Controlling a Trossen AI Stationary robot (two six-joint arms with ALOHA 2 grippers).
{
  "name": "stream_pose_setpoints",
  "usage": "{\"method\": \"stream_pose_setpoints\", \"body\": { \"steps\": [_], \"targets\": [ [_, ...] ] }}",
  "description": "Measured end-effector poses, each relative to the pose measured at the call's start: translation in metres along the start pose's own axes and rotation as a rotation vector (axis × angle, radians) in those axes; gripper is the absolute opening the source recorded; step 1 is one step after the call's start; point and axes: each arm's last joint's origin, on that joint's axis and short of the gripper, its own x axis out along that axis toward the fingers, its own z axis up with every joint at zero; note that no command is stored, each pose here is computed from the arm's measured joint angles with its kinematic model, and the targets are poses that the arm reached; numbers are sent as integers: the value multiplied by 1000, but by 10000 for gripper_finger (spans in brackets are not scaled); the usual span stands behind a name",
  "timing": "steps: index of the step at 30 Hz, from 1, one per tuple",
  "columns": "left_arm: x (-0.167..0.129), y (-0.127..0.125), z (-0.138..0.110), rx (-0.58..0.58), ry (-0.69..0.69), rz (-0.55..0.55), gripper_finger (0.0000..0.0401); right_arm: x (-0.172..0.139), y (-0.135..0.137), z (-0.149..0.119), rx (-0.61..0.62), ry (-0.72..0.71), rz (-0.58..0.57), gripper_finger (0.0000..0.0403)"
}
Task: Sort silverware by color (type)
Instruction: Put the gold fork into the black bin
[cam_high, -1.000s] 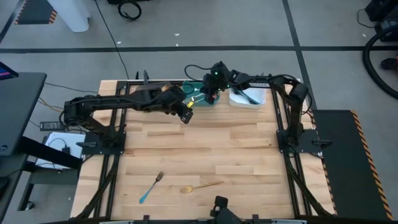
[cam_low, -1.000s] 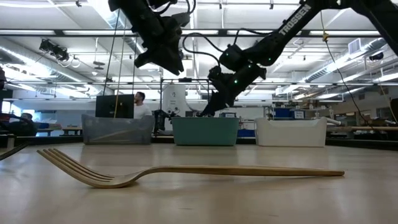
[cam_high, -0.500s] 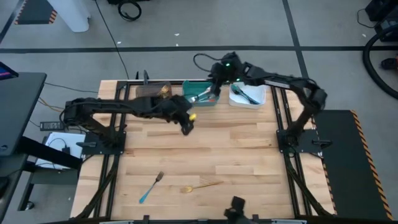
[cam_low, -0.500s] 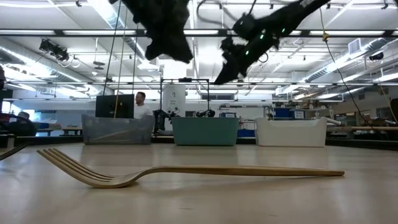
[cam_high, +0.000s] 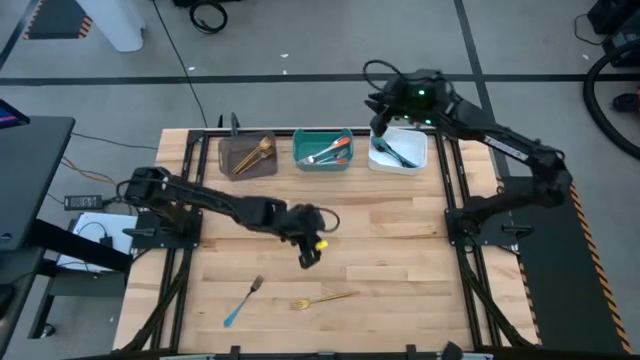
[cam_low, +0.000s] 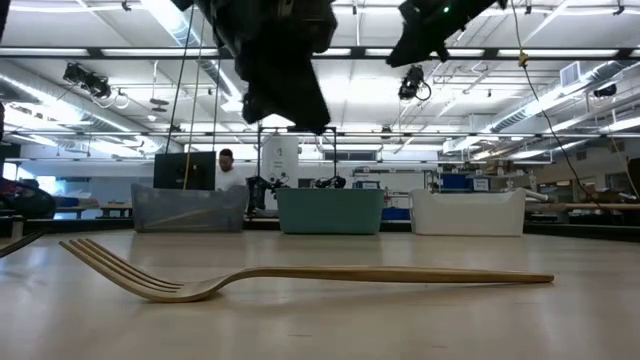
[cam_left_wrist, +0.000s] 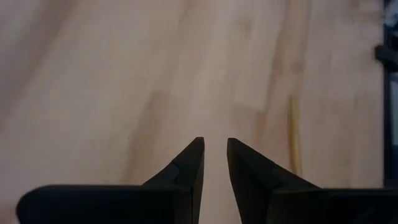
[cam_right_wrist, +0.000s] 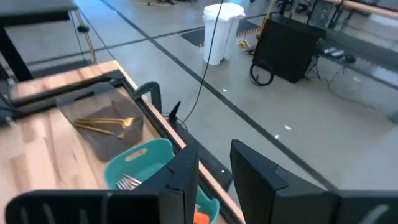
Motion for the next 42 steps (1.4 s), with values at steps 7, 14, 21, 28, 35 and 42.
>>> {"method": "stream_pose_setpoints", "body": {
  "steps": [7,14,21,28,35,42],
  "targets": [
    [11,-30,-20,19,32,-53,78,-24,2,-3,173,52,-4,101],
    [23,-58,-46,58,60,-59,78,-29,15,-16,240,196,28,101],
    [46,-74,-72,74,106,-68,78,-33,33,-27,220,328,71,101],
    [58,-92,-89,79,94,-123,78,-35,49,-29,201,340,77,101],
    [64,-99,-101,70,103,-130,78,-30,59,-32,194,364,76,101],
    [83,-100,-114,49,116,-121,78,-26,65,-35,171,388,43,101]
  ]
}}
